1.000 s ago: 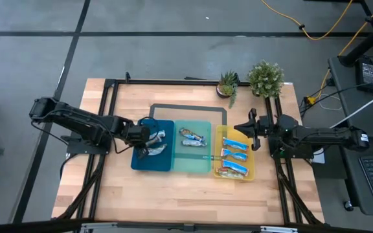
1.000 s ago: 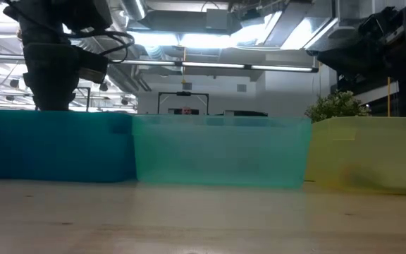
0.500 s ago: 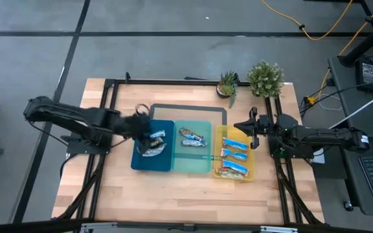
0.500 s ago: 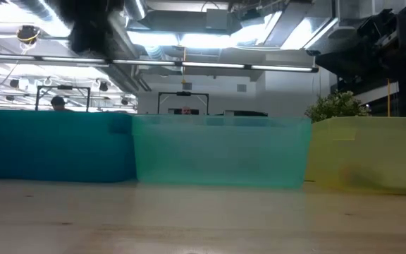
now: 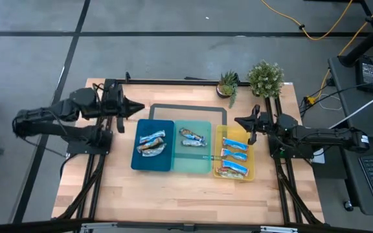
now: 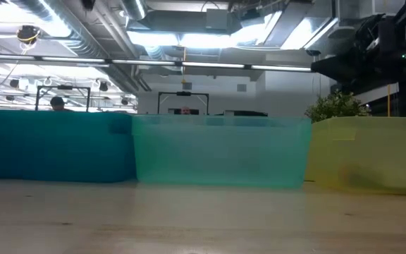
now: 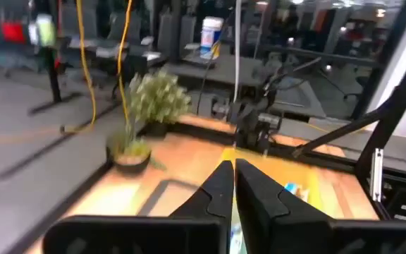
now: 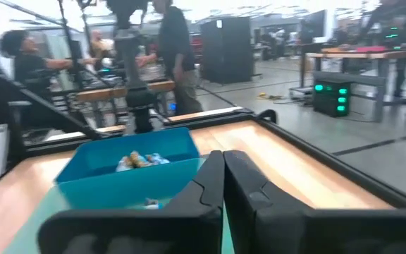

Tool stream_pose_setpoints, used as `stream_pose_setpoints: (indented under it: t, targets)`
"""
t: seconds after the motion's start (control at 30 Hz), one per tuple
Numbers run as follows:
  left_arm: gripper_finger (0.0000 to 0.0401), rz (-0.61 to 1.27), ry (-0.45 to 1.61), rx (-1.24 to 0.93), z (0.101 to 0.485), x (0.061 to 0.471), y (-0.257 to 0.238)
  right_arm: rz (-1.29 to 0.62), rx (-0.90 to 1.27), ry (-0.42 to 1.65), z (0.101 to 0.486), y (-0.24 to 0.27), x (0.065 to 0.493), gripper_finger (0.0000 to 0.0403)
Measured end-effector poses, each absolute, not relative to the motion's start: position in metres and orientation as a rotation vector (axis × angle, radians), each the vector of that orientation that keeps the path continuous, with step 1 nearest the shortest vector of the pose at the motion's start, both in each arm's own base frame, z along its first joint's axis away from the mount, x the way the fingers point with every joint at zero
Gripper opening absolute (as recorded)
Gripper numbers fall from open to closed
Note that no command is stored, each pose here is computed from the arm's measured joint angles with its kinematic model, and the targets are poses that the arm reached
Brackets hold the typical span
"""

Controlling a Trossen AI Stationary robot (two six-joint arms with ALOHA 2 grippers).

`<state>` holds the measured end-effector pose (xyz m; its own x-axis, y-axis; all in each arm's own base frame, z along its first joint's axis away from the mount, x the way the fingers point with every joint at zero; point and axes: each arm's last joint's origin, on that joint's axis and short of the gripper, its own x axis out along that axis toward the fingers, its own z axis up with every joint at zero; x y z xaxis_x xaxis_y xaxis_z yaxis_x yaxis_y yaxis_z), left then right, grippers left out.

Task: Pick and place Granola Bars by type
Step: Return to Home Position

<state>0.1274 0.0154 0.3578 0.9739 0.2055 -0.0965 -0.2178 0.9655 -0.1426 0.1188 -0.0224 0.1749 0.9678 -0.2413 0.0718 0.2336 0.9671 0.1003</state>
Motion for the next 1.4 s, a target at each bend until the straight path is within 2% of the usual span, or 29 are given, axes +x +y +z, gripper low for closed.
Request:
stream_pose_setpoints:
  t: [0.13,0.33,0.47,0.8,0.97,1.07,1.27,1.4]
  targets:
    - [0.0002,0.249,0.095,-0.263,0.315,0.113,0.022,-0.259,0.093,-0.085,0.175,-0.023,0.119,0.0007]
    - [0.0001,0.225,-0.114,-0.412,0.246,0.111,0.018,-0.244,0.093,-0.081,0.175,-0.022,0.119,0.0007]
    - [0.0001,0.258,-0.147,-0.429,0.215,0.109,0.013,-0.244,0.093,-0.078,0.174,-0.022,0.119,0.0007]
    - [0.0001,0.135,-0.117,-0.35,0.189,0.093,0.006,-0.244,0.095,-0.039,0.171,-0.022,0.119,0.0007]
    - [0.0001,-0.002,-0.116,-0.311,0.185,0.094,0.004,-0.245,0.1,-0.007,0.167,-0.022,0.119,0.0008]
    - [0.0001,0.02,-0.032,-0.285,0.168,0.097,0.006,-0.249,0.099,-0.003,0.167,-0.023,0.119,0.0008]
    - [0.0001,0.089,0.047,-0.147,0.162,0.101,0.008,-0.253,0.097,0.008,0.166,-0.023,0.119,0.0008]
    - [0.0001,0.09,0.128,0.029,0.156,0.105,0.009,-0.254,0.097,0.026,0.164,-0.023,0.119,0.001]
